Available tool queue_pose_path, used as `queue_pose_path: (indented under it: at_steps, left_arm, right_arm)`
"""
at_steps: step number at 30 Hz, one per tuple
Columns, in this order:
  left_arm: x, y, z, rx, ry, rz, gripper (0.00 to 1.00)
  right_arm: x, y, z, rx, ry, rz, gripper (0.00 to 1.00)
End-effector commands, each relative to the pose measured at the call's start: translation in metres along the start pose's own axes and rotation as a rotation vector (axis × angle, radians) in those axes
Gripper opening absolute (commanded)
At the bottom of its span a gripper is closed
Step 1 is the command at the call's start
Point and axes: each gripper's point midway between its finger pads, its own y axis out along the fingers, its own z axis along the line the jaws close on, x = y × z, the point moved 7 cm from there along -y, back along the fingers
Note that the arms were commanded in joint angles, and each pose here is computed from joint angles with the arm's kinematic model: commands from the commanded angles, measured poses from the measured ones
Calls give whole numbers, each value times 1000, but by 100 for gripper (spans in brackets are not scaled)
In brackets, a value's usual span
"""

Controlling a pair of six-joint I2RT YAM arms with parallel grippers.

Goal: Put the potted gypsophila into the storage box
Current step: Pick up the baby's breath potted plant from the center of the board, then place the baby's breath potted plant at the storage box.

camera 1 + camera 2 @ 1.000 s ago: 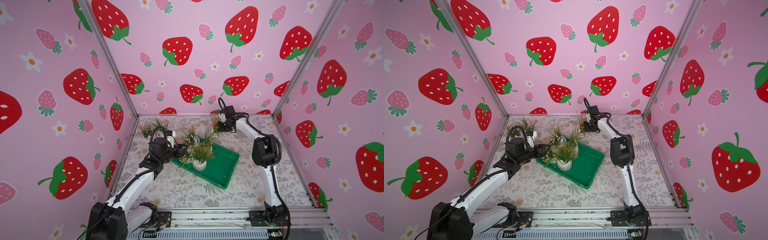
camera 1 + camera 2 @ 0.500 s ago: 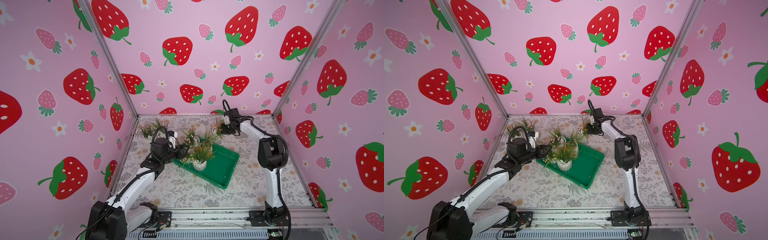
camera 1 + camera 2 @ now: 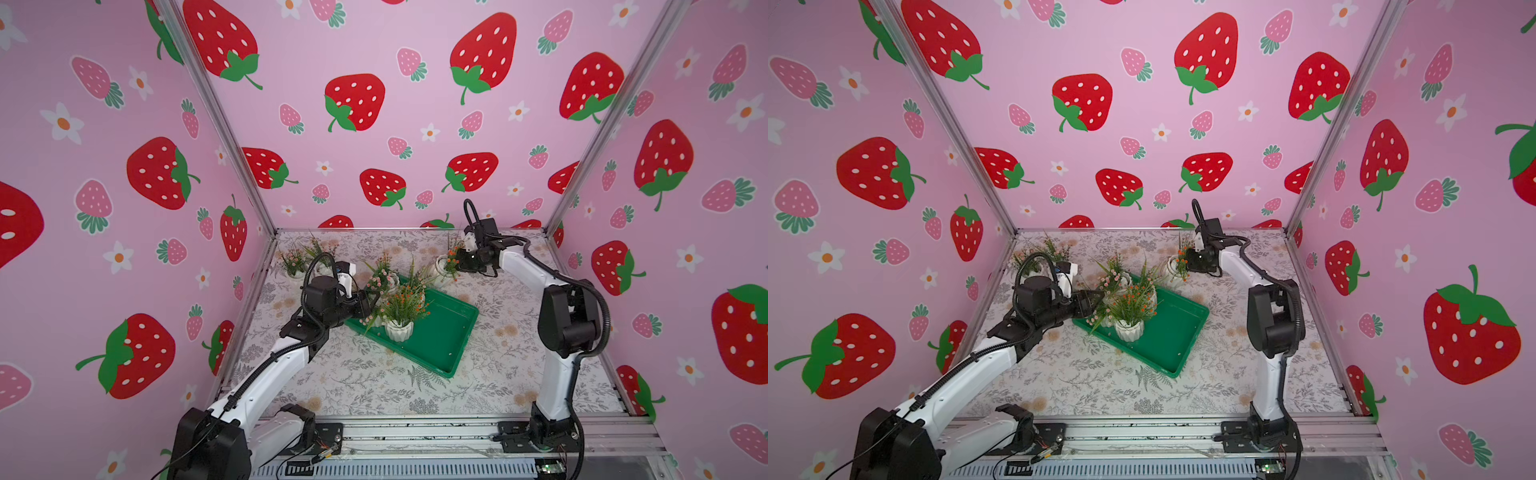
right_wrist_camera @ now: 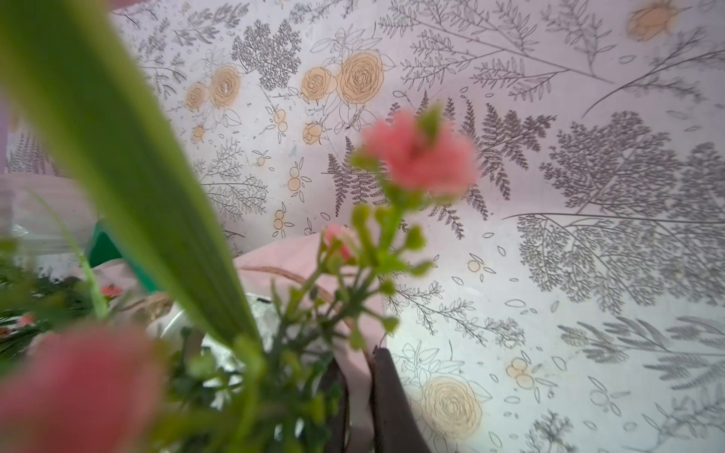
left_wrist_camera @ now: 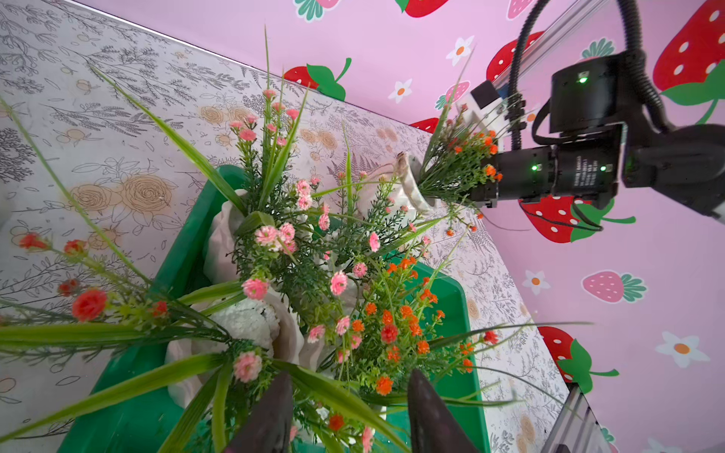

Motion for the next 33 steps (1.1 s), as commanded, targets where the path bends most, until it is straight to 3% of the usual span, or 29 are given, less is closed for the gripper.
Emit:
queue_pose_path:
  at_steps: [1,19,33]
  left_arm:
    - [12,-7,-11,-19,29,-38,50]
    - [12,-5,-22,-79,61,-35,50]
    - [10,-4,-25,-84,84,-38,50]
  right_arm:
    - [13,-36,7,43,10,-112,0]
    - [-36,-107,11,108,-6,-174,0]
    - [-87,-118,28,143,-133,-32,0]
